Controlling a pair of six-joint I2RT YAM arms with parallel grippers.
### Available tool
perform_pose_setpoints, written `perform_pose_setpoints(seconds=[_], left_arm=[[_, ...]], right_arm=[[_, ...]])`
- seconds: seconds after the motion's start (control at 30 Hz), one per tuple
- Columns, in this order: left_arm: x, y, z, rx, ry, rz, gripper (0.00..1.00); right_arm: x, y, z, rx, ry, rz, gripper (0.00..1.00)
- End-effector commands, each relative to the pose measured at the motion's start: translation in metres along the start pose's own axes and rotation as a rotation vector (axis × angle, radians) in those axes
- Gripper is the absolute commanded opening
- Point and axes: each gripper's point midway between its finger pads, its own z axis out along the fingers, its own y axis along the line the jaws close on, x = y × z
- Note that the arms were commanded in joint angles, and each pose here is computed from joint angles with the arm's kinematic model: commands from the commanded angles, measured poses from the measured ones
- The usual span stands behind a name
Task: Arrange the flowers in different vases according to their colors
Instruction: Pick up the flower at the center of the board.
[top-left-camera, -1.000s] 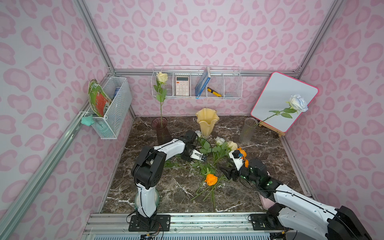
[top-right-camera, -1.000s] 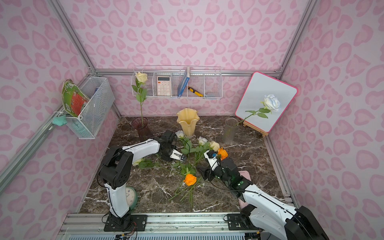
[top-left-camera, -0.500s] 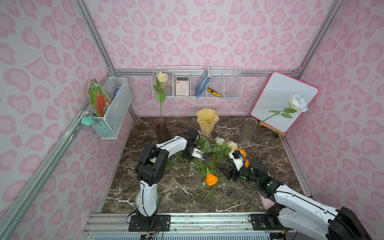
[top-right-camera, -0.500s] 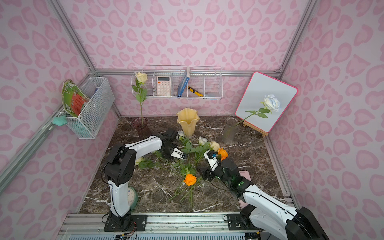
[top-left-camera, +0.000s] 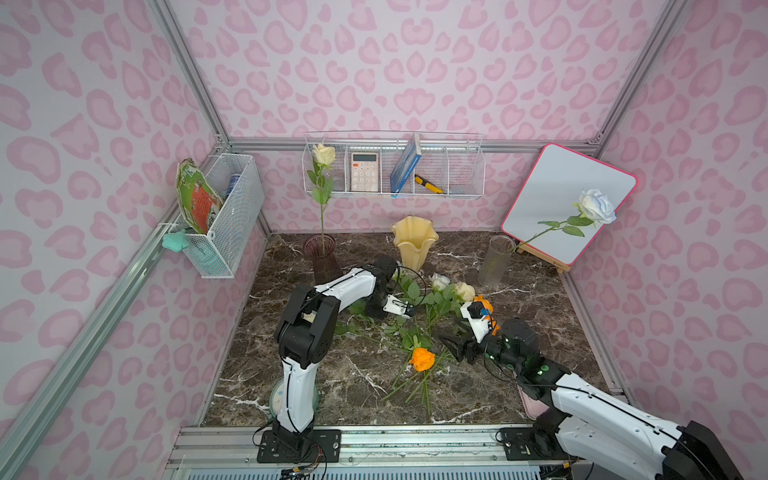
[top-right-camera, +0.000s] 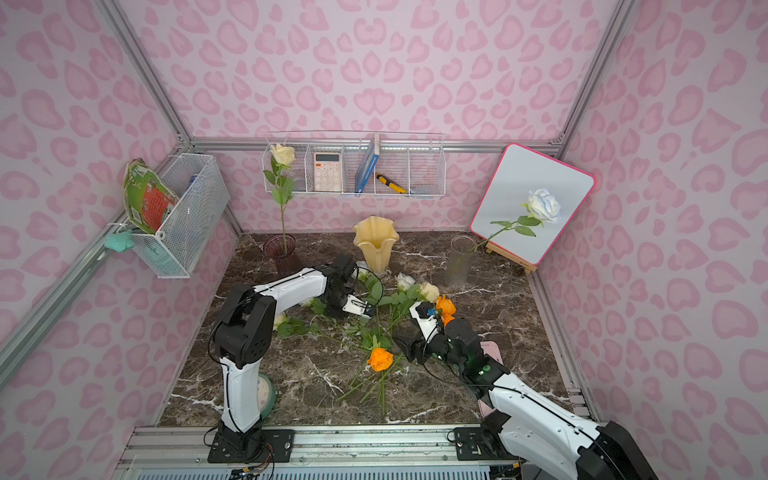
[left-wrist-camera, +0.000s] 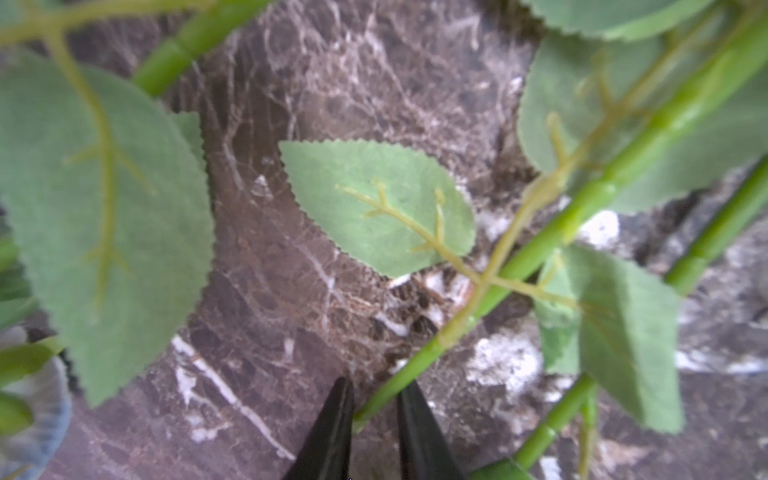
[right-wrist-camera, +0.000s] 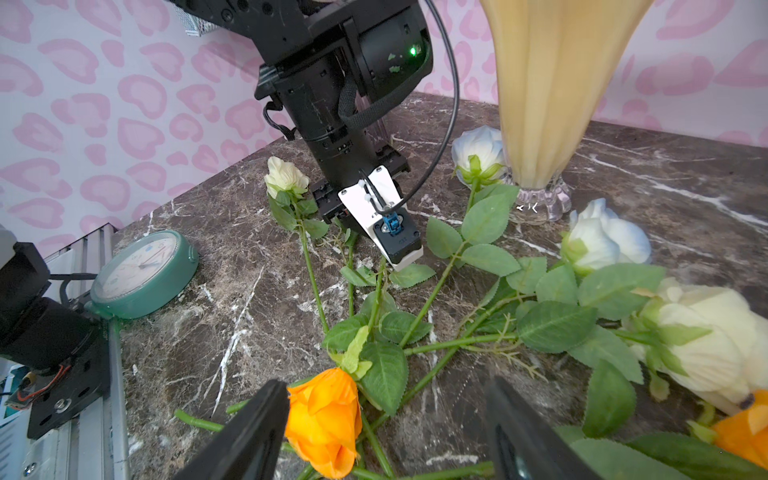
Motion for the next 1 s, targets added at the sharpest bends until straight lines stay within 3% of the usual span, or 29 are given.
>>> perform_pose_setpoints(seconds=[0.0, 0.27, 0.37, 0.7, 0.97], left_arm=[[0.007, -0.052, 0.021, 0.217, 0.027, -0.037, 0.13], [0.012, -0.048, 0.022, 0.185, 0.059, -0.055, 0.0], [0.011, -0.041, 0.015, 0.157, 0.059, -0.08, 0.0], [-0.015, -0.009, -0.034, 0.011, -0.013, -0.182, 0.0], [-0.03, -0.005, -0.077, -0.059, -0.097, -0.239, 0.0]], right_arm=[[-0.009, 0.003, -0.001, -0.015, -0.036, -0.009, 0.77], [-0.009, 0.004, -0.002, -0.016, -0.041, -0.01, 0.77], [-0.01, 0.004, -0.002, -0.015, -0.042, -0.01, 0.77], [-0.023, -0.006, -0.01, 0.057, -0.075, -0.005, 0.76], [-0.046, -0.017, -0.026, 0.125, -0.136, 0.024, 0.76]])
